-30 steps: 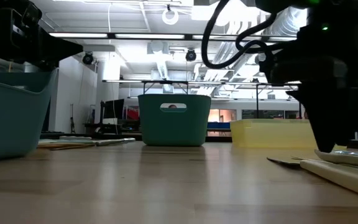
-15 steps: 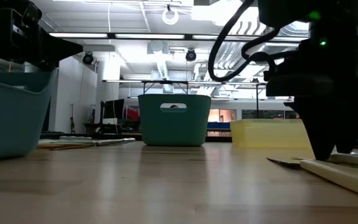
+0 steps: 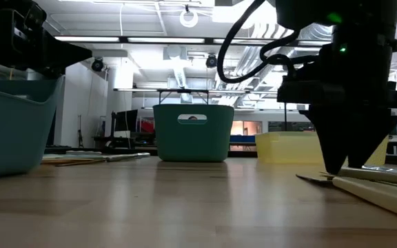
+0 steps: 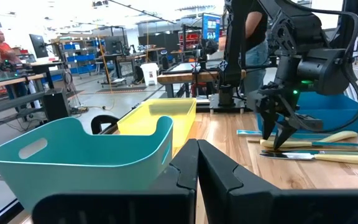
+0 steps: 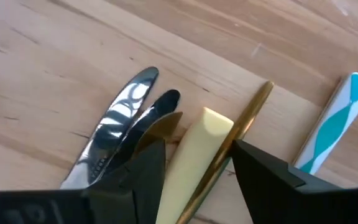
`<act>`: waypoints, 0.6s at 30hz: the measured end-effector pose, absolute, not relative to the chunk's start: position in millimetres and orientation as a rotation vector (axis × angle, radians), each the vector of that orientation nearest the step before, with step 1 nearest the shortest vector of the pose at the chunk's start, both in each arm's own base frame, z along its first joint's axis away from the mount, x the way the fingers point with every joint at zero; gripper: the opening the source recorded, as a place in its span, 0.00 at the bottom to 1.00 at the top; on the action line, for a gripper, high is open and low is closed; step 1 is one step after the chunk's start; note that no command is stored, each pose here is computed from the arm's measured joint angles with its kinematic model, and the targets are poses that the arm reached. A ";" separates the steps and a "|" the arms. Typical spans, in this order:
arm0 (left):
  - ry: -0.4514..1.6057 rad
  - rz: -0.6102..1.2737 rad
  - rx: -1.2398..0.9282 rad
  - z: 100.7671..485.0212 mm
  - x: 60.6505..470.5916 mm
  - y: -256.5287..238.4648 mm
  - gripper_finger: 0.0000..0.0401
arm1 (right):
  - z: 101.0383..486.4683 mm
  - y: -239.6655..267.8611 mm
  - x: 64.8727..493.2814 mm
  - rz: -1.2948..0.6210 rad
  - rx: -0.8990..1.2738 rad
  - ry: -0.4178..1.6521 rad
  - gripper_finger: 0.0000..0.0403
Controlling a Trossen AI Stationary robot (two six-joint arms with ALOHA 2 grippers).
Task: Sort silverware by color (type)
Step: Put the yellow knife into the green bin
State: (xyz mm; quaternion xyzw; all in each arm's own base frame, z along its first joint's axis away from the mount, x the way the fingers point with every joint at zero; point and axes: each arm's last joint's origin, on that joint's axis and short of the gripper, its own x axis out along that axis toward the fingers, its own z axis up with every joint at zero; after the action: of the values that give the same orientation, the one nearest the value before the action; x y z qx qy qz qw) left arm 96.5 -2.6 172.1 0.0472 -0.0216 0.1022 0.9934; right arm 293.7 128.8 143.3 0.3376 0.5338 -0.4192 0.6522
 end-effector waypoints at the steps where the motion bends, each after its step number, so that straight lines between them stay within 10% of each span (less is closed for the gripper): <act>1: -0.044 0.205 0.095 172.2 96.5 -2.6 0.00 | 143.1 128.8 293.8 -0.948 0.762 1.214 0.45; 18: -0.043 0.205 0.095 172.2 96.5 -2.6 0.00 | 144.3 128.7 293.8 -0.947 0.740 1.222 0.43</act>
State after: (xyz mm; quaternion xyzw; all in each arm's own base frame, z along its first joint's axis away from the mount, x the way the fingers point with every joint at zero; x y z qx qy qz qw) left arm 96.5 -2.6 172.2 0.0472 -0.0217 0.1022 0.9934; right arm 293.8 128.7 144.3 0.3262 0.5388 -0.4175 0.6549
